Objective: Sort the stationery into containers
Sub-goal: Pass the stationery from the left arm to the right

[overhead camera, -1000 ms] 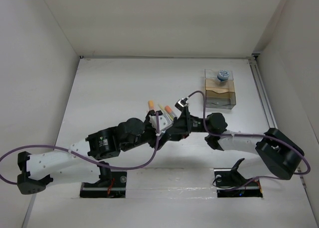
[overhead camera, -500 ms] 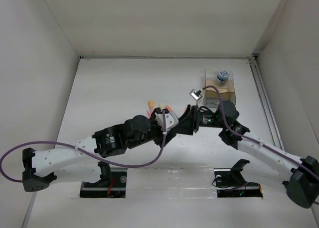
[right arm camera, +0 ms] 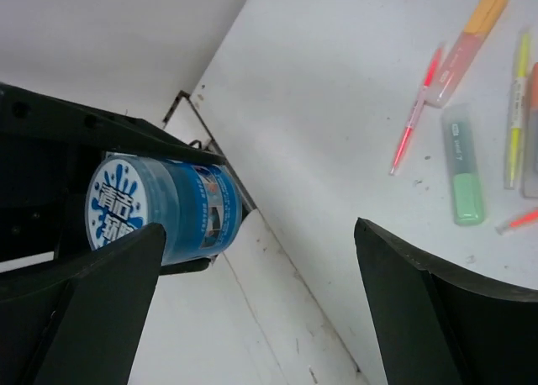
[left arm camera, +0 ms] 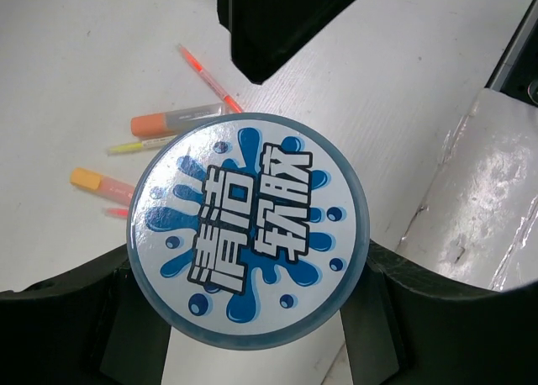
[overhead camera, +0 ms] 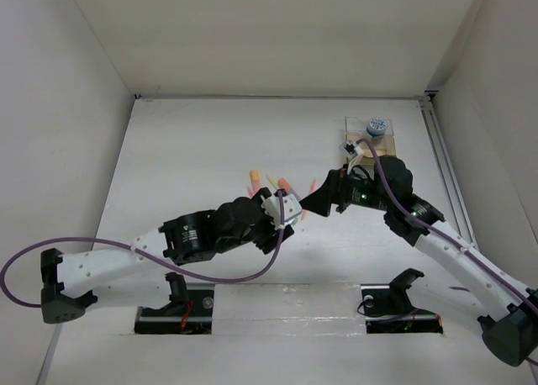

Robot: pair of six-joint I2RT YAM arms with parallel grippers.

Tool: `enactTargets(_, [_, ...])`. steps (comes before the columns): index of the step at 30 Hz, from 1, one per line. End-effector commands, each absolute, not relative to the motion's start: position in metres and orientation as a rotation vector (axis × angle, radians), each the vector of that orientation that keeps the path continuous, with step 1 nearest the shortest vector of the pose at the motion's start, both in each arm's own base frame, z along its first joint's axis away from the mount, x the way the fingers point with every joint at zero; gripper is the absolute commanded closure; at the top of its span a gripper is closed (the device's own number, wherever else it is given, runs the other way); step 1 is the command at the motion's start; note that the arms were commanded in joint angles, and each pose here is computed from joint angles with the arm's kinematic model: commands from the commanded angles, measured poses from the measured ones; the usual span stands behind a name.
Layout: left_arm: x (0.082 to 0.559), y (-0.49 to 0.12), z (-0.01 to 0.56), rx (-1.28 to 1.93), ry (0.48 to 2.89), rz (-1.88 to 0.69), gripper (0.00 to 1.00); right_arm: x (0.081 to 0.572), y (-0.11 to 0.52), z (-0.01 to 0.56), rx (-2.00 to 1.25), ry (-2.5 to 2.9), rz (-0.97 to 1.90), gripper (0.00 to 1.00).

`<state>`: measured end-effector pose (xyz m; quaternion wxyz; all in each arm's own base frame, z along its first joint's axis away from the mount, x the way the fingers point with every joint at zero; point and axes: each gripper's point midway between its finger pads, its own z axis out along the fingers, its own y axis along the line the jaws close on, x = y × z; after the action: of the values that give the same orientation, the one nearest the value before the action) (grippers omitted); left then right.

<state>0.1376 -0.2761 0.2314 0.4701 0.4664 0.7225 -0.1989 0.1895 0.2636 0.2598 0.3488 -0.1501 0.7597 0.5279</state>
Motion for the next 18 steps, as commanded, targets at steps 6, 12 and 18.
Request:
enactTargets(6, [0.141,-0.296,0.234,1.154,1.753,-0.499,1.00,0.176,0.269,0.299,-0.493,1.904,1.242,0.00])
enactTargets(12, [0.141,-0.305,0.227,1.195,1.764,-0.493,1.00,0.163,0.285,0.294,-0.497,1.913,1.289,0.01])
enactTargets(18, [0.140,-0.306,0.231,1.203,1.751,-0.502,1.00,0.148,0.307,0.280,-0.535,1.953,1.363,0.07])
